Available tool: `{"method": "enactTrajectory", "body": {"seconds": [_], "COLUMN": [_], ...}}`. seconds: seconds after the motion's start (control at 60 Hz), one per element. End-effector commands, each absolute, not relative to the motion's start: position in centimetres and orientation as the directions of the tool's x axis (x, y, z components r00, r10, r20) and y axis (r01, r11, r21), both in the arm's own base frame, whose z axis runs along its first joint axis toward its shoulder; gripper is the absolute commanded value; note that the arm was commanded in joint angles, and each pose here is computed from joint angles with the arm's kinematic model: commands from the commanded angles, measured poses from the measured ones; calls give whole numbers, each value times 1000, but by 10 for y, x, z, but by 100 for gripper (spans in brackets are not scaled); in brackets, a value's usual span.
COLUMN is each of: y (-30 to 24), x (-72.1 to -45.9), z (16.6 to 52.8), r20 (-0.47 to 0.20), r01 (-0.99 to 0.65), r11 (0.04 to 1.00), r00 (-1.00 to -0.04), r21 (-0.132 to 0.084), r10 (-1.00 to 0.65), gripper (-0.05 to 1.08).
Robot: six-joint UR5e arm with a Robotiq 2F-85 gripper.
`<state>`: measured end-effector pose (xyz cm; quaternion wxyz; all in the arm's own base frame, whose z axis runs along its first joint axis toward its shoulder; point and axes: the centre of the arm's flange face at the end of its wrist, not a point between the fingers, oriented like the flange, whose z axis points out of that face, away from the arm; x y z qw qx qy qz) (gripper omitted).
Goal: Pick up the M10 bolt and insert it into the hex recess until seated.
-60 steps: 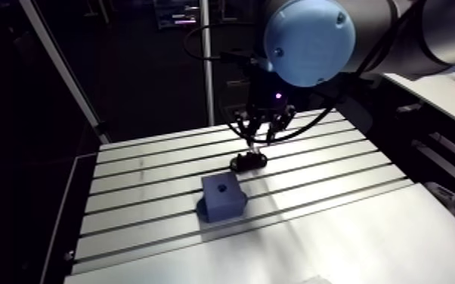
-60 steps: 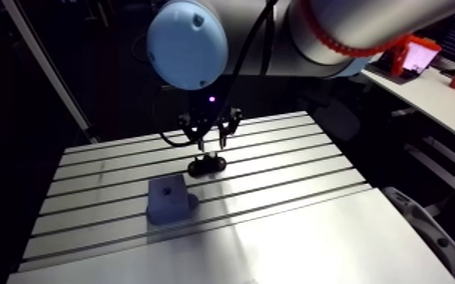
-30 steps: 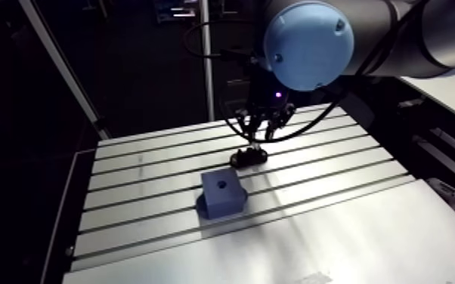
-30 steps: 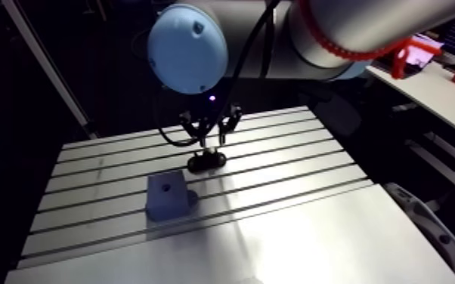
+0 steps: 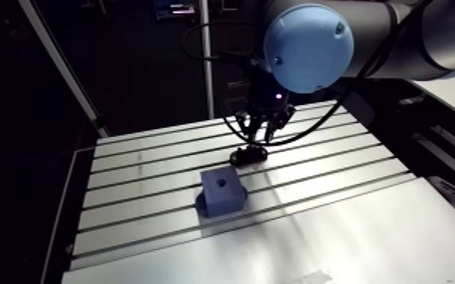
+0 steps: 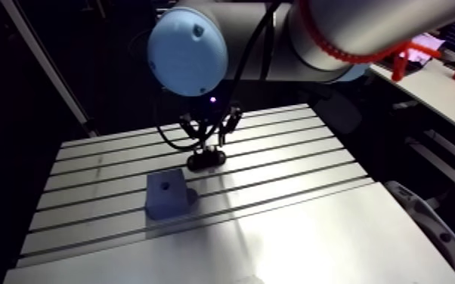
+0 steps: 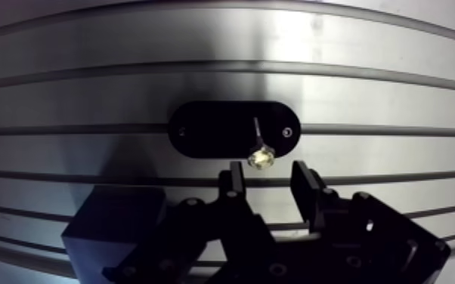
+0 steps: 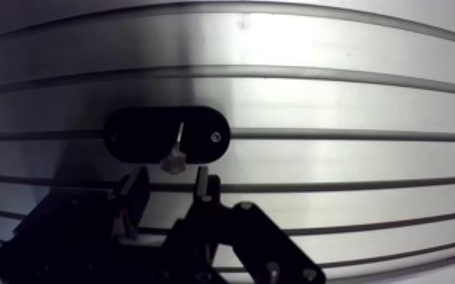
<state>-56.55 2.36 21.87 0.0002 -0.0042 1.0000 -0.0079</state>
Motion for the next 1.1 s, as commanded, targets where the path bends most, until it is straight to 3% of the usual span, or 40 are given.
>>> {"method": "enactTrajectory", "body": {"seconds": [0.017,1.1], "y": [24,20], "x": [-566,-569], "z": [214,207], "r20": [-8,13], "r01": [-17,-24], "r11": [1000,1000], "r00": [-1000,-1000], "r21": [-19,-13], "r10": [-18,-24], "gripper": [54,58]}}
